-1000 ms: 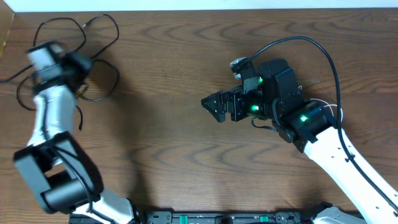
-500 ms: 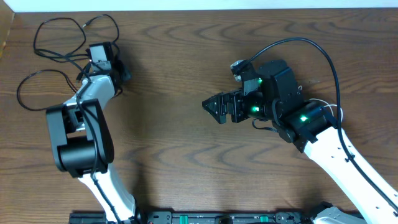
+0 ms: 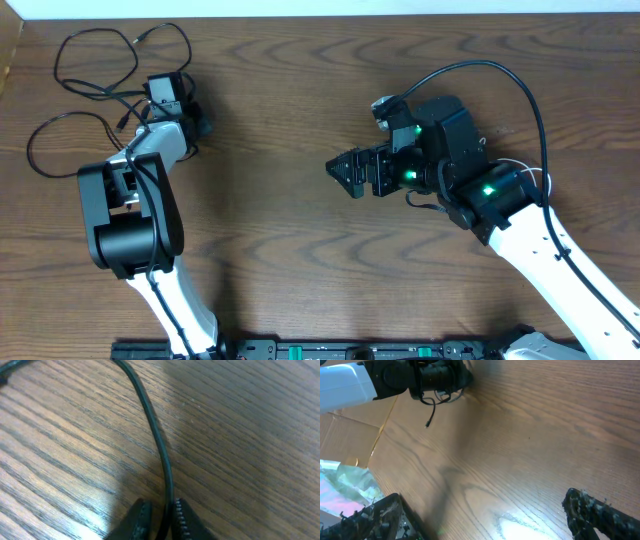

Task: Untangle cables

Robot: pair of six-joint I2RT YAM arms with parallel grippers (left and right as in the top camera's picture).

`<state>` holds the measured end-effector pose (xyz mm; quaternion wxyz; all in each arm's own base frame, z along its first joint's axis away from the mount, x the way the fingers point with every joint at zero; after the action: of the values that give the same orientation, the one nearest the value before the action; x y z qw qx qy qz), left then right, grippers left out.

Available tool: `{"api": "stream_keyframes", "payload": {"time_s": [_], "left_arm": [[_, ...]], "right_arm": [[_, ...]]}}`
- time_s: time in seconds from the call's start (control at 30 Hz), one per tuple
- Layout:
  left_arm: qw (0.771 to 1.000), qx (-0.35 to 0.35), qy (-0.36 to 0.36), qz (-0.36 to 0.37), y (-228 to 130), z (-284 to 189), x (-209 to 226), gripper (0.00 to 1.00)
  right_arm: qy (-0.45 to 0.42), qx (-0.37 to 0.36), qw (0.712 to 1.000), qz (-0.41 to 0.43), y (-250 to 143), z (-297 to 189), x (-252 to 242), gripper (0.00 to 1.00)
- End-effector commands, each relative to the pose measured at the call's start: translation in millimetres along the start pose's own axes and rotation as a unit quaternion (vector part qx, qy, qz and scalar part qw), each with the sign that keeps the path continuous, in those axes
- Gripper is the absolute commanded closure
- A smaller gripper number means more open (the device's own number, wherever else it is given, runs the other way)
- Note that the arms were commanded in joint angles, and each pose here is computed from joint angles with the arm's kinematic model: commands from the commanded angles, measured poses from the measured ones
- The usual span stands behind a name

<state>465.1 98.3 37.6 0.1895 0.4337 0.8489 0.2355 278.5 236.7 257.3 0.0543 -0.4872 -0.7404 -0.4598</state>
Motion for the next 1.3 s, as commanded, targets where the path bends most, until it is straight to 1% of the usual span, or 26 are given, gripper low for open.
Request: {"api": "stream_keyframes", "payload": {"time_s": [0.0, 0.07, 0.1, 0.2, 0.37, 0.4, 0.43, 0.47, 0.57, 0.6, 0.73, 0.8, 0.9, 0.97, 1.07, 1.17, 1.2, 1.23, 1.27], "left_arm": [[1.000, -0.001, 0.013, -0.025, -1.5, 4.9, 5.3, 0.87], [0.999, -0.003, 0.019, -0.034, -0.8, 4.9, 6.8, 0.92], [0.999, -0.004, 0.019, -0.034, -0.6, 4.8, 7.0, 0.92], [0.999, -0.006, 0.023, -0.034, 0.0, 4.8, 8.2, 0.92], [0.997, -0.021, 0.054, -0.043, 3.6, 3.9, 16.4, 0.92], [0.997, -0.021, 0.055, -0.043, 3.7, 3.9, 16.6, 0.77], [0.997, -0.022, 0.054, -0.043, 4.0, 3.7, 16.5, 0.67], [0.997, -0.022, 0.054, -0.043, 4.5, 3.2, 16.3, 0.63], [0.997, -0.030, 0.050, -0.045, 9.7, -2.0, 14.9, 0.44], [0.997, -0.034, 0.048, -0.046, 12.8, -5.1, 14.0, 0.40], [0.996, -0.063, 0.034, -0.052, 32.1, -28.1, 9.1, 0.34], [0.995, -0.079, 0.024, -0.056, 43.3, -43.5, 6.0, 0.29], [0.993, -0.094, -0.027, -0.061, 58.3, -71.6, -7.4, 0.20], [0.990, -0.086, -0.087, -0.065, 62.7, -92.2, -22.5, 0.16], [0.977, -0.047, -0.199, -0.051, 57.8, -123.1, -50.2, 0.12], [0.944, 0.024, -0.329, -0.029, 39.5, -152.7, -80.6, 0.11], [0.919, 0.069, -0.389, -0.018, 25.6, -165.5, -94.9, 0.11], [0.905, 0.094, -0.414, -0.014, 16.9, -171.5, -101.2, 0.11], [0.885, 0.142, -0.443, -0.008, -1.4, -180.7, -112.0, 0.06]], "right_arm": [[-0.003, 0.003, 1.000, -0.005, -1.8, 1.3, -0.3, 0.01], [-0.004, 0.005, 1.000, -0.004, -2.4, 1.3, -0.5, 0.01], [-0.004, 0.005, 1.000, -0.004, -2.5, 1.3, -0.6, 0.01], [-0.004, 0.005, 1.000, -0.004, -2.6, 1.3, -0.4, 0.01], [-0.003, 0.005, 1.000, -0.004, -2.6, 1.3, -0.5, 0.01], [-0.003, 0.005, 1.000, -0.004, -2.6, 1.3, -0.5, 0.01], [-0.003, 0.005, 1.000, -0.004, -2.6, 1.3, -0.3, 0.01], [-0.003, 0.005, 1.000, -0.004, -2.6, 1.3, -0.3, 0.01], [-0.003, 0.005, 1.000, -0.004, -2.6, 1.3, -0.5, 0.01], [-0.003, 0.005, 1.000, -0.004, -2.6, 1.3, -0.4, 0.01], [-0.007, 0.005, 1.000, -0.004, -2.6, 1.3, -1.5, 0.01], [-0.024, 0.003, 1.000, -0.001, -2.9, 1.1, -6.2, 0.01], [-0.074, 0.000, 0.997, 0.026, -4.6, -0.6, -20.9, 0.01], [-0.114, -0.004, 0.992, 0.048, -5.8, -3.9, -34.1, 0.01], [-0.165, -0.008, 0.982, 0.090, -7.7, -12.2, -55.8, 0.01], [-0.199, -0.008, 0.971, 0.134, -10.2, -23.6, -78.3, 0.01], [-0.217, -0.006, 0.964, 0.153, -12.2, -31.9, -92.4, 0.01], [-0.228, -0.005, 0.960, 0.165, -13.5, -37.0, -100.6, 0.01], [-0.251, -0.003, 0.948, 0.194, -17.3, -50.1, -119.7, 0.01]]}}
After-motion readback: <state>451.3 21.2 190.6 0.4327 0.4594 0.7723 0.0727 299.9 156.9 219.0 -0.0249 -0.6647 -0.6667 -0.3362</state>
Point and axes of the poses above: each gripper's point midway between its finger pads, its own z axis out along the fingers, its own x axis along the line the jaws close on, y = z × x, the point moved 4 cm from there along -z, back along the fingers, and after that the axes turned 5 degrees about -z, right-handed, at the moved point
